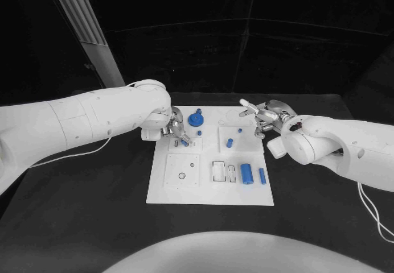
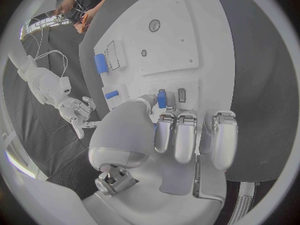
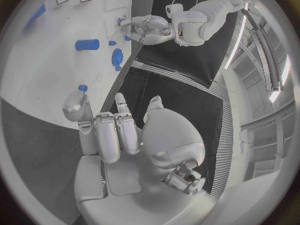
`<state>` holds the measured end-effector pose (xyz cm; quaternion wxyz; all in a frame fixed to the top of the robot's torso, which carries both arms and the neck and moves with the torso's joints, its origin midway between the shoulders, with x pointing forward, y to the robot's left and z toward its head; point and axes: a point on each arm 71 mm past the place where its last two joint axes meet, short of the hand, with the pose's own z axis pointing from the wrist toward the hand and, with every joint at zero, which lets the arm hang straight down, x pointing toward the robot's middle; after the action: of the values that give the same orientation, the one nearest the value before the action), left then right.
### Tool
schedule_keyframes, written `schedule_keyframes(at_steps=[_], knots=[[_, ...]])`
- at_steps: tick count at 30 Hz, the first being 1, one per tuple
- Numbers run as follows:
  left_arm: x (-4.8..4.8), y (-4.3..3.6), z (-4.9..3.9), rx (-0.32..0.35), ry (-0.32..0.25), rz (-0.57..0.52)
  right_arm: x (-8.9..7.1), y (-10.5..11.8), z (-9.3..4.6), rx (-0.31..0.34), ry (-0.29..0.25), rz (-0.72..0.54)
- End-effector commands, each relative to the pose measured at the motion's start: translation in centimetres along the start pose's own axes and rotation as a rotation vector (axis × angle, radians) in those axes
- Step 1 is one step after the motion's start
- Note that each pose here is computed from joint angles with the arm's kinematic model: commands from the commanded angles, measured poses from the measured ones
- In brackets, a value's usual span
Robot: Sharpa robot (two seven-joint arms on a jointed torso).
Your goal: Assemble the parts on the task board
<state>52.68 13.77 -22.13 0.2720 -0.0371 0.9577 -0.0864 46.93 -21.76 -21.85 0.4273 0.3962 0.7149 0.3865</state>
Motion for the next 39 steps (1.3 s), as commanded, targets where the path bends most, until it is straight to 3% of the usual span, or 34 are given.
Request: schedule_keyframes(at_steps=[1, 27, 39], knots=[[0.28, 0.17, 0.15, -0.004, 0.022, 0.024, 0.14, 0.19, -0.03, -0.01, 0.007, -0.003], [0.5, -0.35, 0.22, 0.012, 0.035, 0.037, 0.18, 0.21, -0.05, -0.01, 0.008, -0.003], [0.5, -0.08, 0.3, -0.008, 0.038, 0.031, 0.16, 0.2, -0.06, -0.01, 0.008, -0.003]])
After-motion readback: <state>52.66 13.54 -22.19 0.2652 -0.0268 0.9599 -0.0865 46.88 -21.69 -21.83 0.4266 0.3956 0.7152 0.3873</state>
